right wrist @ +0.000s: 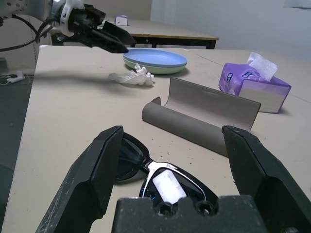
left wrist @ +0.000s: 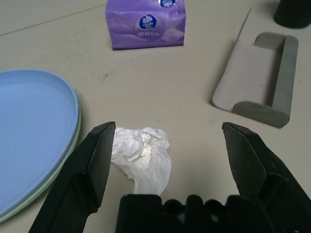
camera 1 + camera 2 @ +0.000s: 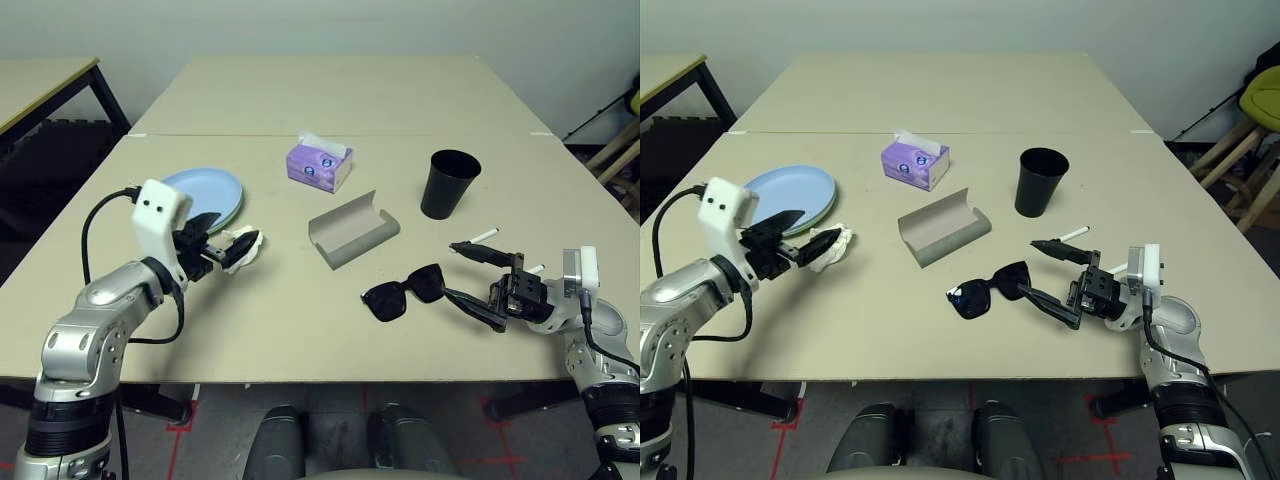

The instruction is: Organize and tidy the items on the table.

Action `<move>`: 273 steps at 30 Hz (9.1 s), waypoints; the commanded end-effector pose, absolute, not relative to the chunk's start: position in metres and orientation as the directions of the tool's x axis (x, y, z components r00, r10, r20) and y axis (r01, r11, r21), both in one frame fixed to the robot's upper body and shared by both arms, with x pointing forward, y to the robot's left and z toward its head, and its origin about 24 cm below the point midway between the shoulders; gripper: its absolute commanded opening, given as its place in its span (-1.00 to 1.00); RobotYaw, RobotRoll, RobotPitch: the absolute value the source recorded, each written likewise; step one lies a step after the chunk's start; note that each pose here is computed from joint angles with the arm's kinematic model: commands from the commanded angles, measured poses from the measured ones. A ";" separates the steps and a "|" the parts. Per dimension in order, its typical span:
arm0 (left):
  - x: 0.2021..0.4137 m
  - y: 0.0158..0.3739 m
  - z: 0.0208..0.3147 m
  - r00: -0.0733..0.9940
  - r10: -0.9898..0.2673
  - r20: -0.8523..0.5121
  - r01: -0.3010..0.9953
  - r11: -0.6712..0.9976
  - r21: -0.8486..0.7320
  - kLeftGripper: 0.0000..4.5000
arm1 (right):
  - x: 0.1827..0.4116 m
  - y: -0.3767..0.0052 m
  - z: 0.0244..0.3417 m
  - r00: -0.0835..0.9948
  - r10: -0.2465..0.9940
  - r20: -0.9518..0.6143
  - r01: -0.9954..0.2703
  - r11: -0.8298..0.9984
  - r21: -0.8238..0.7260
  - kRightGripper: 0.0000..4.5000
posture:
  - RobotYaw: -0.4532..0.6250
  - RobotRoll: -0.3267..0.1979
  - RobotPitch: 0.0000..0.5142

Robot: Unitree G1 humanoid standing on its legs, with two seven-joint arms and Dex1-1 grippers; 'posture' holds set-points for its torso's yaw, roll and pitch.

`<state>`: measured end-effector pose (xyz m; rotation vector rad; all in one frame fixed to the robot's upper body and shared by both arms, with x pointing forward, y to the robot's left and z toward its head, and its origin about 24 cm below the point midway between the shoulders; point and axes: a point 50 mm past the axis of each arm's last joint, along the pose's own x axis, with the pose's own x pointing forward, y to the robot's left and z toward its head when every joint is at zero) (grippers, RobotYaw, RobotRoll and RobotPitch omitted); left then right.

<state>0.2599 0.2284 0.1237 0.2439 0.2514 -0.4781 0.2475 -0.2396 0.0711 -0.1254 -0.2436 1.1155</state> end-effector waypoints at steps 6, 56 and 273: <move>0.267 0.220 0.099 0.841 -0.379 -0.385 0.498 0.821 0.280 0.99 | 0.250 -0.239 0.076 0.415 0.899 0.141 -0.866 0.438 -0.242 1.00 | 0.03 0.25 -0.85; 0.322 0.251 0.175 0.986 -0.100 -0.132 0.140 0.931 0.338 -0.99 | 0.250 -0.239 0.079 0.448 0.881 0.149 -0.849 0.472 -0.236 1.00 | 0.01 0.25 -0.82; 0.221 0.264 0.151 0.224 -0.974 -0.042 0.943 0.205 0.262 0.39 | 0.279 -0.173 0.207 0.150 0.657 -0.739 -0.915 -0.191 -0.355 1.00 | -0.06 0.25 -0.66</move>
